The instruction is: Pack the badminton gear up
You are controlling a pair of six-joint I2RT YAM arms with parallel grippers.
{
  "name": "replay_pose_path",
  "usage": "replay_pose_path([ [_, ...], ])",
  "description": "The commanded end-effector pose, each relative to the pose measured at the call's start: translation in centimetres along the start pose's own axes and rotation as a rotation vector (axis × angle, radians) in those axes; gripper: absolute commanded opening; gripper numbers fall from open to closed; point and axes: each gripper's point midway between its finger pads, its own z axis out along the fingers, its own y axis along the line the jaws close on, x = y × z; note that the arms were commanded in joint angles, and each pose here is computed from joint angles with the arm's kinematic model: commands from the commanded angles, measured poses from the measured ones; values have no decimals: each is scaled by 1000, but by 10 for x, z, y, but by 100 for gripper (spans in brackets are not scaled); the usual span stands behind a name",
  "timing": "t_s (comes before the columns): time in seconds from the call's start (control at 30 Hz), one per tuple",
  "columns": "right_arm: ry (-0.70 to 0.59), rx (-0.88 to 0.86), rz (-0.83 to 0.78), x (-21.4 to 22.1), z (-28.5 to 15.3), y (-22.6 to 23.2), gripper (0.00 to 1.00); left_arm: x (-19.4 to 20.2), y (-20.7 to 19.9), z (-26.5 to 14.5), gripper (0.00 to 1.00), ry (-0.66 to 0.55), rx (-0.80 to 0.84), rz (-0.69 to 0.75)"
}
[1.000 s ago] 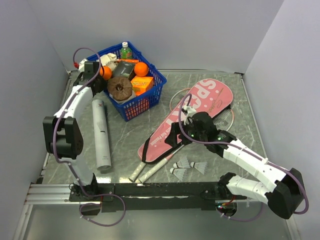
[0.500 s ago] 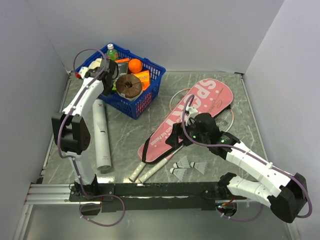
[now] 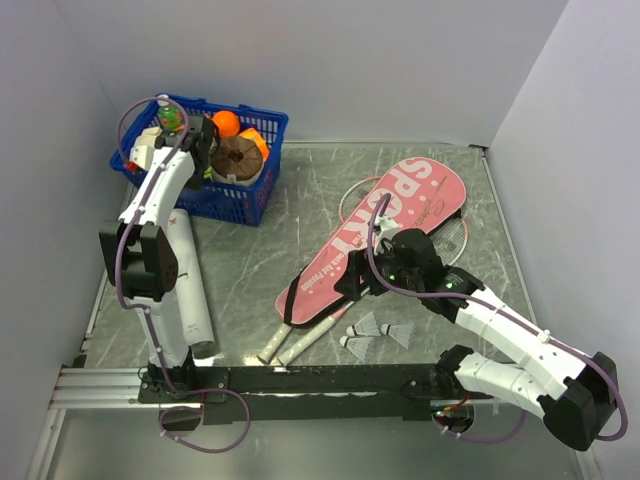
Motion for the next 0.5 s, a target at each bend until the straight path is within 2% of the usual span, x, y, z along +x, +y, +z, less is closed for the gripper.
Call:
replay_pose_path([
  [0.0, 10, -6, -25, 4, 1, 0, 100, -89, -16, 33, 1, -201, -9, -272],
  [0.17, 19, -20, -31, 3, 4, 2, 100, -89, -28, 61, 1, -192, -15, -264],
  [0.4, 35, -29, -20, 5, 13, 2, 100, -87, -60, 73, 2, -176, 53, -229],
  [0.43, 37, -33, -20, 5, 14, 3, 100, -84, -65, 74, 11, -155, 74, -226],
  [0.47, 45, -31, -18, 7, 16, 2, 100, -84, -69, 70, 14, -145, 103, -190],
])
